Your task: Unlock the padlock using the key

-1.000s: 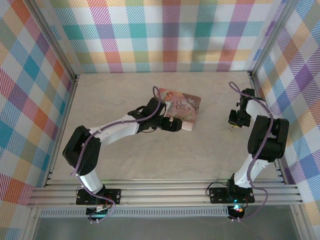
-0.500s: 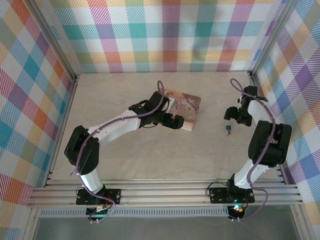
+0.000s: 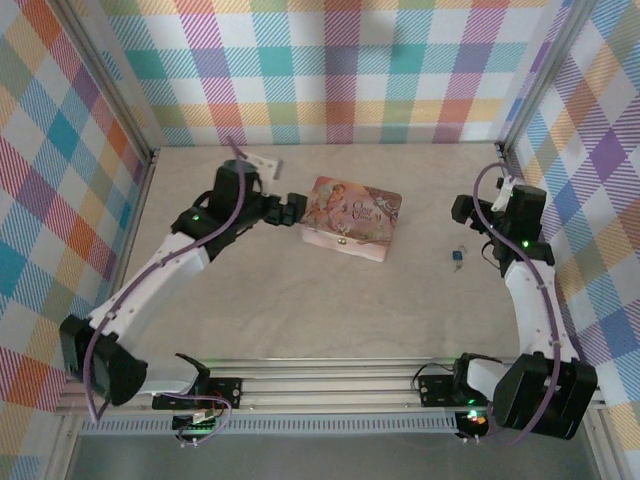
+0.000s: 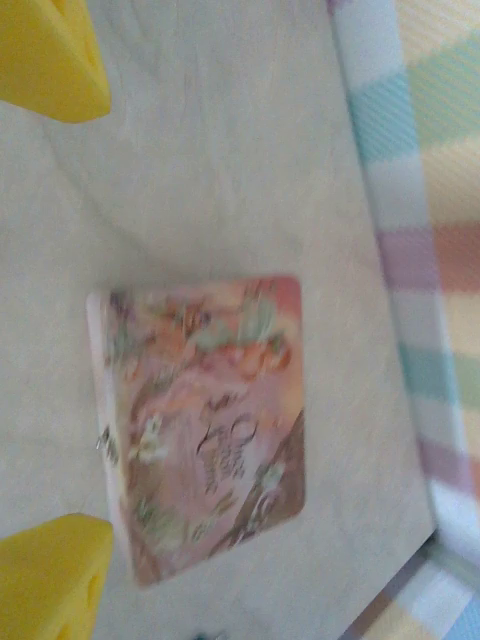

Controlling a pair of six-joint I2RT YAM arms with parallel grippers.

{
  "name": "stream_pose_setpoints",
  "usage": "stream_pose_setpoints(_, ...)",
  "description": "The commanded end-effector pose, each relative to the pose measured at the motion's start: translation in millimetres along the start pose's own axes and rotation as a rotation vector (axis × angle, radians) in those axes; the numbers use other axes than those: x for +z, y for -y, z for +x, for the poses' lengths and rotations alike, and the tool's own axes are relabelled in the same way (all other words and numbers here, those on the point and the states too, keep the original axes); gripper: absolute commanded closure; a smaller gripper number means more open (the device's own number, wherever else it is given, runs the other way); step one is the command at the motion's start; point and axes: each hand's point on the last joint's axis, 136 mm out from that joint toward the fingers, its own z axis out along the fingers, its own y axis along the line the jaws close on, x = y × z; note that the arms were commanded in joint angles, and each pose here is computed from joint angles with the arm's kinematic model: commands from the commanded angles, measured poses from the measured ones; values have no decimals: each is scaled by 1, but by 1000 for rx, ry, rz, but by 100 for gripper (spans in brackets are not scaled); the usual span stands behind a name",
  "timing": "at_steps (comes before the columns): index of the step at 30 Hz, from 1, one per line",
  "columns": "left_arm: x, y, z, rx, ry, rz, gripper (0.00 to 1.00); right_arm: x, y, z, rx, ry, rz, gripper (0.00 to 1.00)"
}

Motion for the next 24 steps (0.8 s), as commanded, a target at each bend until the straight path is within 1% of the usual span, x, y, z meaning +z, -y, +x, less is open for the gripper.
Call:
stream_pose_setpoints(1, -4, -48, -3, -58, 141, -101, 0, -4, -6, -17, 103, 181, -65, 0)
stream_pose_setpoints(3, -12, -71, -1, -111, 207, -143, 0, -4, 1, -10, 145, 243, -58, 0)
stream_pose_setpoints(4, -13, -78, 3, -83, 223, -150, 0, -4, 4, -6, 142, 264, -53, 0)
stream_pose_setpoints(6, -13, -93, 16, -19, 237, -227, 0, -2, 4, 6, 62, 263, -50, 0)
stream_pose_setpoints(8, -9, -111, 36, -35, 234, -279, 0, 1, 3, 20, -20, 263, -51, 0)
stream_pose_setpoints(10, -3, -127, 55, -88, 220, -309, 0, 3, 7, 35, -39, 275, -43, 0)
stream_pose_setpoints(13, 9, -150, 87, -163, 193, -365, 0, 12, 20, 64, -18, 226, -1, 0)
stream_pose_setpoints(15, 14, -165, 107, -204, 185, -427, 0, 17, 22, 79, -17, 199, -11, 0)
stream_pose_setpoints(17, 17, -179, 127, -238, 175, -491, 0, 19, 22, 86, 3, 216, -26, 0)
stream_pose_setpoints(19, 21, -186, 139, -241, 174, -516, 0, 22, 27, 92, 45, 224, -12, 0)
stream_pose_setpoints(22, 23, -187, 135, -191, 175, -511, 0, 31, 39, 107, 90, 204, 41, 0)
stream_pose_setpoints(24, 26, -187, 136, -159, 152, -511, 0, 34, 41, 107, 99, 207, 50, 0)
